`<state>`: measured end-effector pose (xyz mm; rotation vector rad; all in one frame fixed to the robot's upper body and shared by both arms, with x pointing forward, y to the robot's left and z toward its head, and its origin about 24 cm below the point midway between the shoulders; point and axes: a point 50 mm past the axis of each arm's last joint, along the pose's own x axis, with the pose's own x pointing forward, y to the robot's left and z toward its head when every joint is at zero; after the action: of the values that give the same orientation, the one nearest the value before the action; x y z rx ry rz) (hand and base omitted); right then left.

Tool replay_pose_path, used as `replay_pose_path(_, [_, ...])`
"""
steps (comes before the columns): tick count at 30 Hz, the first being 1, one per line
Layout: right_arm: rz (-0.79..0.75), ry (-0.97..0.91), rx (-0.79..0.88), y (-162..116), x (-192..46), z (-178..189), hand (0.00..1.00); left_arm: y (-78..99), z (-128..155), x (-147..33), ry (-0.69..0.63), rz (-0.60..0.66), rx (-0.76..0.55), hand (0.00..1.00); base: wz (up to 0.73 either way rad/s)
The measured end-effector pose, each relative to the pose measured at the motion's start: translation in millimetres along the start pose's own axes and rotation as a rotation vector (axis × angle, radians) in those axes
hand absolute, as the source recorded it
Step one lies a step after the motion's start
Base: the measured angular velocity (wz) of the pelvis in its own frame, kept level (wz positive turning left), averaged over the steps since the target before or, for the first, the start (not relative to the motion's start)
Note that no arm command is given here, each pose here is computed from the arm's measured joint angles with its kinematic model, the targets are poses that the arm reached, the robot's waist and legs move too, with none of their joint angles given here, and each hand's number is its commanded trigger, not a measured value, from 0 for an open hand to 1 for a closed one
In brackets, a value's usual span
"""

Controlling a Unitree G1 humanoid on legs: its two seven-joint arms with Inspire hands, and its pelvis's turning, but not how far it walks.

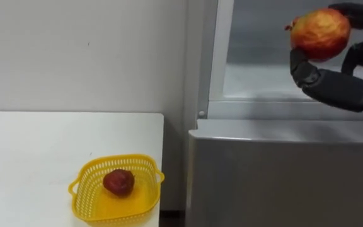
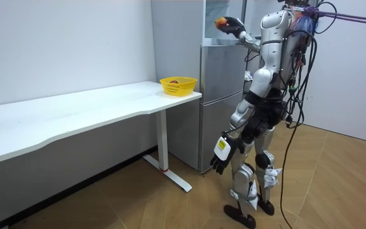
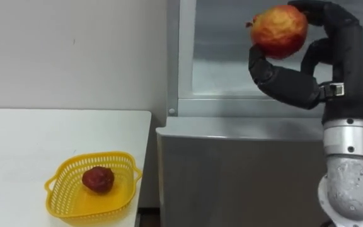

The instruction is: Retrieve from the upper fridge

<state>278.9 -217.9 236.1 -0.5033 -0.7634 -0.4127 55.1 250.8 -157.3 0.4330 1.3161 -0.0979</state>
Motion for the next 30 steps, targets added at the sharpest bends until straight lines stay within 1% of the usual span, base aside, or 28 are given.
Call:
replay_pose_path(5, [-0.024,-0.192,-0.066,-3.1,-0.6,31.4,1.00,0.0,0.2,-0.2,-0.010,-0.001,0.002,0.00,-0.02])
replay_pose_path(8, [-0.033,-0.272,-0.088,-4.0,-2.2,43.8,1.00,0.7,1.6,-0.2,-0.021,-0.004,0.005,0.00,-0.01])
replay_pose_path(12, [-0.037,-0.335,-0.113,-4.8,-5.0,52.9,1.00,1.8,2.0,-0.2,-0.023,-0.006,0.008,0.00,0.00])
replay_pose_path(15, [0.007,-0.347,-0.100,1.9,-12.8,55.0,1.00,3.6,2.8,-0.3,-0.030,-0.008,0.029,0.00,0.00])
replay_pose_path(16, [0.040,-0.352,-0.091,8.1,-15.5,56.3,1.00,3.6,3.6,-0.1,-0.031,-0.010,0.030,0.00,0.00])
replay_pose_path(20, [0.121,-0.427,-0.118,24.4,-25.5,68.6,1.00,5.2,7.7,1.7,-0.033,-0.027,0.066,0.00,0.00])
replay_pose_path(23, [0.139,-0.484,-0.140,30.3,-30.7,76.2,1.00,9.1,9.6,2.2,-0.031,-0.023,0.086,0.00,0.05])
replay_pose_path(30, [0.202,-0.515,-0.141,40.3,-36.9,80.0,1.00,10.6,10.4,2.3,-0.030,-0.021,0.118,0.00,0.01])
